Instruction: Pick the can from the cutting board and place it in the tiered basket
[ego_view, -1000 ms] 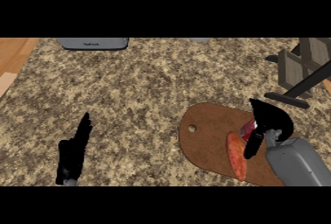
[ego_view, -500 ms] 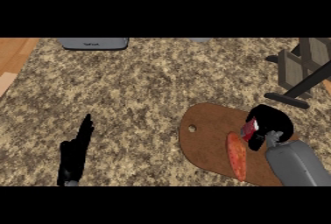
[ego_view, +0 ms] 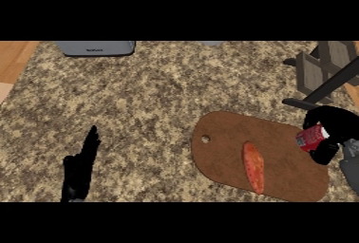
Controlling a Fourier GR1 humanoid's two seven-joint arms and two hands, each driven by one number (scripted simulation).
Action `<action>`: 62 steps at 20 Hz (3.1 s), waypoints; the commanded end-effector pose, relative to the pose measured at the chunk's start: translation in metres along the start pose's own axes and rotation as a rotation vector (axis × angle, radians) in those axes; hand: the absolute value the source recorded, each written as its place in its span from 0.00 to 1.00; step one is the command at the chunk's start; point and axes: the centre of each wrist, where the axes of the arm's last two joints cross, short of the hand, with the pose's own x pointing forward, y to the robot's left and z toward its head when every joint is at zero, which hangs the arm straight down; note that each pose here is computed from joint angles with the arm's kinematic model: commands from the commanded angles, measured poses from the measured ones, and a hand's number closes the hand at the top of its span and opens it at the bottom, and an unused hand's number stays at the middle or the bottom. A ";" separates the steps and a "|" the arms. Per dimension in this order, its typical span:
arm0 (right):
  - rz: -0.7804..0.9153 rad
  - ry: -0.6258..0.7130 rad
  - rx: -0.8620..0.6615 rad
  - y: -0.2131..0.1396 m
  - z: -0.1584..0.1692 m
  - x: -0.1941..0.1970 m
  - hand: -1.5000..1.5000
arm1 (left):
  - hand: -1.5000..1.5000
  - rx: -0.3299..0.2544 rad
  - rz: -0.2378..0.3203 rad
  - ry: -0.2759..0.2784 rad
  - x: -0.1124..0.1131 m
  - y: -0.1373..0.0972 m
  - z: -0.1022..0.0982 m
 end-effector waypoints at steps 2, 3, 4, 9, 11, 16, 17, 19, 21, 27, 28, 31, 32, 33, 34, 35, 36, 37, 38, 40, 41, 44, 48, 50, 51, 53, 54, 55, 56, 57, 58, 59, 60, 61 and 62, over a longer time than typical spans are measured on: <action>-0.003 -0.115 -0.070 -0.081 0.030 -0.112 1.00 | 0.50 0.021 0.017 -0.005 0.003 0.005 0.004; -0.036 -0.141 -0.115 -0.098 0.035 -0.130 1.00 | 0.50 0.010 0.004 0.001 -0.005 0.004 0.002; -0.053 -0.145 -0.143 -0.105 0.043 -0.151 1.00 | 0.50 0.005 0.007 0.010 -0.007 0.007 0.006; -0.249 -0.174 -0.258 -0.143 0.073 -0.231 1.00 | 0.50 0.007 0.003 -0.010 0.003 0.001 -0.002; -0.445 -0.207 -0.322 -0.158 0.084 -0.248 1.00 | 0.50 -0.012 0.020 0.003 0.004 -0.002 0.002; -0.626 -0.246 -0.472 -0.213 0.139 -0.277 1.00 | 0.50 -0.018 -0.005 -0.007 0.002 -0.007 -0.004; -0.672 -0.274 -0.519 -0.212 0.148 -0.288 1.00 | 0.50 0.001 0.003 0.009 0.004 0.001 0.003; -0.600 -0.301 -0.606 -0.240 0.177 -0.287 1.00 | 0.50 -0.019 -0.012 -0.019 0.005 -0.016 -0.002; -0.602 -0.279 -0.673 -0.249 0.199 -0.299 1.00 | 0.50 -0.035 -0.014 -0.007 -0.007 0.002 0.004; -0.574 -0.272 -0.718 -0.285 0.239 -0.290 1.00 | 0.50 -0.048 -0.012 -0.032 0.030 -0.005 -0.012; -0.546 -0.273 -0.712 -0.276 0.218 -0.287 1.00 | 0.50 -0.034 -0.014 -0.012 0.007 0.015 0.001; -0.581 -0.227 -0.749 -0.295 0.225 -0.274 1.00 | 0.50 -0.058 -0.018 -0.025 0.010 -0.009 -0.008; -0.590 -0.231 -0.742 -0.297 0.225 -0.275 1.00 | 0.50 -0.072 -0.024 -0.037 0.006 -0.009 -0.011; -0.593 -0.231 -0.739 -0.294 0.205 -0.266 1.00 | 0.50 -0.078 -0.022 -0.040 0.024 -0.028 -0.020; -0.595 -0.217 -0.735 -0.304 0.222 -0.265 1.00 | 0.50 -0.063 -0.004 -0.032 0.024 -0.019 -0.014; -0.604 -0.219 -0.736 -0.306 0.213 -0.254 1.00 | 0.50 -0.061 -0.029 -0.039 0.023 -0.020 -0.009; -0.606 -0.212 -0.732 -0.303 0.203 -0.257 1.00 | 0.50 -0.081 -0.032 -0.025 0.017 -0.015 -0.012; -0.615 -0.210 -0.720 -0.310 0.211 -0.253 1.00 | 0.50 -0.065 -0.039 -0.044 0.010 -0.011 -0.006; -0.628 -0.191 -0.743 -0.303 0.189 -0.251 1.00 | 0.50 -0.081 -0.020 -0.018 0.004 -0.013 -0.002; -0.620 -0.184 -0.716 -0.308 0.175 -0.234 1.00 | 0.50 -0.090 -0.022 -0.037 0.009 -0.015 -0.003; -0.614 -0.192 -0.731 -0.320 0.185 -0.223 1.00 | 0.50 -0.104 -0.034 -0.026 0.014 -0.043 -0.006; -0.618 -0.223 -0.710 -0.321 0.158 -0.208 1.00 | 0.50 -0.077 -0.032 -0.034 0.006 -0.037 -0.008; -0.568 -0.251 -0.661 -0.325 0.138 -0.190 1.00 | 0.50 -0.072 -0.030 -0.059 0.020 -0.024 -0.017; -0.533 -0.256 -0.637 -0.313 0.111 -0.180 1.00 | 0.50 -0.063 -0.010 -0.041 0.005 -0.022 -0.011; -0.536 -0.259 -0.612 -0.313 0.113 -0.188 1.00 | 0.50 -0.074 -0.027 -0.036 0.004 -0.019 -0.004; -0.540 -0.262 -0.622 -0.320 0.111 -0.181 1.00 | 0.50 -0.072 -0.024 -0.040 0.011 -0.010 -0.013; -0.526 -0.264 -0.611 -0.311 0.093 -0.173 1.00 | 0.50 -0.086 -0.010 -0.027 0.006 -0.016 -0.002; -0.509 -0.253 -0.609 -0.313 0.080 -0.148 1.00 | 0.50 -0.065 -0.015 -0.024 0.008 -0.014 -0.007; -0.500 -0.255 -0.605 -0.310 0.076 -0.150 1.00 | 0.50 -0.041 -0.008 -0.026 0.005 -0.003 -0.008; -0.500 -0.221 -0.604 -0.313 0.074 -0.145 1.00 | 0.50 -0.062 -0.022 -0.036 0.010 -0.015 -0.015; -0.492 -0.213 -0.599 -0.311 0.067 -0.140 1.00 | 0.50 -0.064 -0.006 -0.028 -0.001 -0.020 -0.010; -0.515 -0.197 -0.604 -0.320 0.072 -0.135 1.00 | 0.50 -0.070 -0.008 -0.026 0.004 -0.017 -0.010; -0.536 -0.211 -0.598 -0.293 0.046 -0.143 1.00 | 0.50 -0.052 0.001 -0.057 0.007 -0.011 -0.012; -0.545 -0.209 -0.590 -0.297 0.043 -0.133 1.00 | 0.50 -0.069 -0.016 -0.035 0.010 -0.007 -0.006; -0.551 -0.215 -0.586 -0.284 0.026 -0.124 1.00 | 0.50 -0.059 -0.007 -0.035 0.007 -0.012 -0.003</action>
